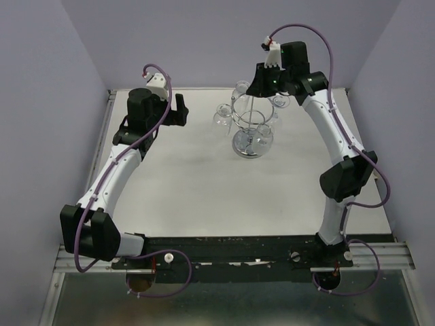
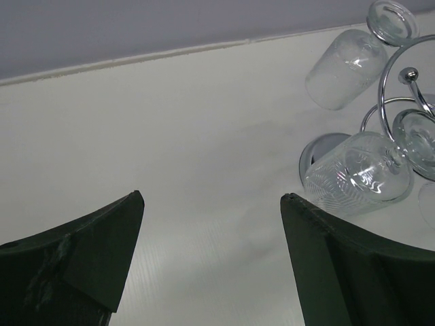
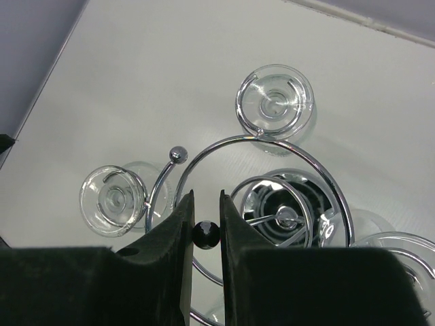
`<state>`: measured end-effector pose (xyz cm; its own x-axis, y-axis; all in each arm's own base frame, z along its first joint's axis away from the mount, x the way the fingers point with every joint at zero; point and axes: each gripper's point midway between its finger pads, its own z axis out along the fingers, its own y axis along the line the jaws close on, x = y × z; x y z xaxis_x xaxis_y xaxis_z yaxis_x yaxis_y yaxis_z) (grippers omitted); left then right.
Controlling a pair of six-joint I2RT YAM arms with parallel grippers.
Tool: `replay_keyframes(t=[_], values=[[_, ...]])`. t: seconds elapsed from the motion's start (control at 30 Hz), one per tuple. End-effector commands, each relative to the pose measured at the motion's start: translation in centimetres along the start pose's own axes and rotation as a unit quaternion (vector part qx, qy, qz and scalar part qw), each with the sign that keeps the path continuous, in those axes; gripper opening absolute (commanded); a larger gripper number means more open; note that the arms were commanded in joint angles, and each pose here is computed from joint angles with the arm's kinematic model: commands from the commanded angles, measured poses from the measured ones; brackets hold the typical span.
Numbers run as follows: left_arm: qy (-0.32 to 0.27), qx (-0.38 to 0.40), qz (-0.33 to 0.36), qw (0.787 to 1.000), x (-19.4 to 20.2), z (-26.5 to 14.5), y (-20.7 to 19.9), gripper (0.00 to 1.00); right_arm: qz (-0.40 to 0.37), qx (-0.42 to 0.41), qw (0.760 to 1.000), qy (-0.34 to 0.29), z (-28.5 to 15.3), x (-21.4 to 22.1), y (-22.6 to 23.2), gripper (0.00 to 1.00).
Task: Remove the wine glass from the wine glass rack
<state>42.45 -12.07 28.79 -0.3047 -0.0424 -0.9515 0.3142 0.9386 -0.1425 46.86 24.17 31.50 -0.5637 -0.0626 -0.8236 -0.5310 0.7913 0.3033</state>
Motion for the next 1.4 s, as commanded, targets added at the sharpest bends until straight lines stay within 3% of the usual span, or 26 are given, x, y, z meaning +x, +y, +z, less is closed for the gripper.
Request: replay_keyframes(t=[0.0,0.53,1.1,1.27,1.37], values=[[-0.021,-0.002,0.004,1.000,-0.9,-1.0,0.0,0.99,-0.051,-0.094,0.984,-0.143,-2.8,-8.7,7.4,0.01],[-0.022,-0.016,0.007,1.000,-0.8,-1.5,1.0,0.99,-0.052,-0.140,0.981,-0.124,-3.5,-7.2,11.7,0.01],[-0.021,-0.012,-0.001,1.000,-0.6,-1.4,0.8,0.99,-0.051,-0.134,0.984,-0.103,-4.7,-5.5,11.8,0.01],[-0.014,-0.009,0.006,1.000,-0.1,-1.3,0.8,0.99,-0.057,-0.139,0.984,-0.093,-4.3,-4.8,11.8,0.49],[-0.014,-0.002,0.022,1.000,-0.4,-1.5,0.6,0.99,-0.077,-0.145,0.981,-0.100,-5.3,-5.2,12.1,0.71]])
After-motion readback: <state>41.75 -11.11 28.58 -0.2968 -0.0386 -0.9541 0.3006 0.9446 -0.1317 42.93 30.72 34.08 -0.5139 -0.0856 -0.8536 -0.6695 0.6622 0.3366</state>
